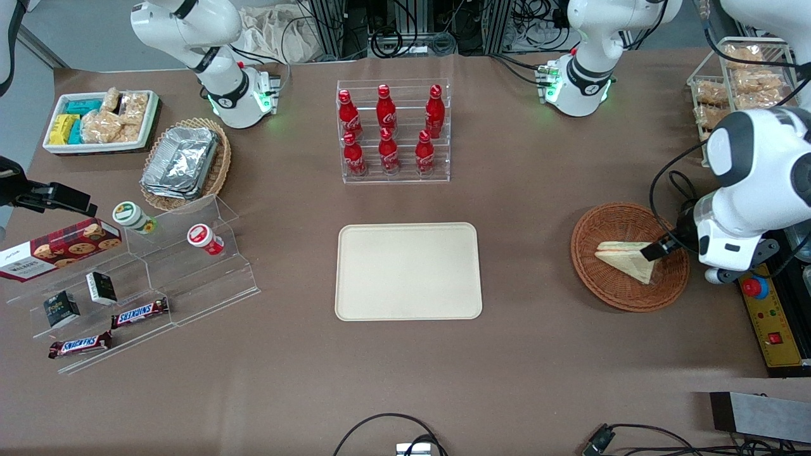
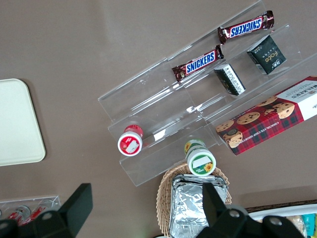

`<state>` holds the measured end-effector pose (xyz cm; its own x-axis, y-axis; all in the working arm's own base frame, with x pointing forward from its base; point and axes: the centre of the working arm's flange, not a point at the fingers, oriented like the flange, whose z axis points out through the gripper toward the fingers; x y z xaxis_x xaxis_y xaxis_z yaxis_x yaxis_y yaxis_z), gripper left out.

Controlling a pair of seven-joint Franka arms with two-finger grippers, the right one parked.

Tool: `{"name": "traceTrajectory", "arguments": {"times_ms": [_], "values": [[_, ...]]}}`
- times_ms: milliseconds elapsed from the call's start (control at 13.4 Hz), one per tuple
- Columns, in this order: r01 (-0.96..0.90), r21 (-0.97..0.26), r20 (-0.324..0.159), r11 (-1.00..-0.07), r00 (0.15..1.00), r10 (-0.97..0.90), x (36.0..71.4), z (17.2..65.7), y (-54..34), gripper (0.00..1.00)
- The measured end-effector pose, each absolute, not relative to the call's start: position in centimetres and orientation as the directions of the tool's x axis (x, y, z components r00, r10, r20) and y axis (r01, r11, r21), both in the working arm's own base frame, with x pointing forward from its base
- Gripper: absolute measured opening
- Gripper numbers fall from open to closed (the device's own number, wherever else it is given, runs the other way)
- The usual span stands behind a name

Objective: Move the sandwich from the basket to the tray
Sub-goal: 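Move the left gripper down over the wrapped sandwich in the wicker basket, then lower the open left gripper around the sandwich and close it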

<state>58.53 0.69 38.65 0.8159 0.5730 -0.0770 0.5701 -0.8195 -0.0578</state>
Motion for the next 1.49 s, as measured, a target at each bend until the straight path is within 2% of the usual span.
{"name": "traceTrajectory", "arguments": {"times_ms": [298,670,1117,1489], "values": [[0.669,-0.075,-0.079,-0.74,0.736,0.673,58.9,32.8,1.4,1.0],[0.72,-0.085,-0.065,-0.689,0.686,0.725,57.1,27.5,4.9,1.0],[0.743,-0.092,-0.064,-0.663,0.661,0.748,57.0,26.5,5.3,1.0],[0.748,-0.11,-0.081,-0.655,0.65,0.756,59.7,31.3,4.5,1.0]]}}
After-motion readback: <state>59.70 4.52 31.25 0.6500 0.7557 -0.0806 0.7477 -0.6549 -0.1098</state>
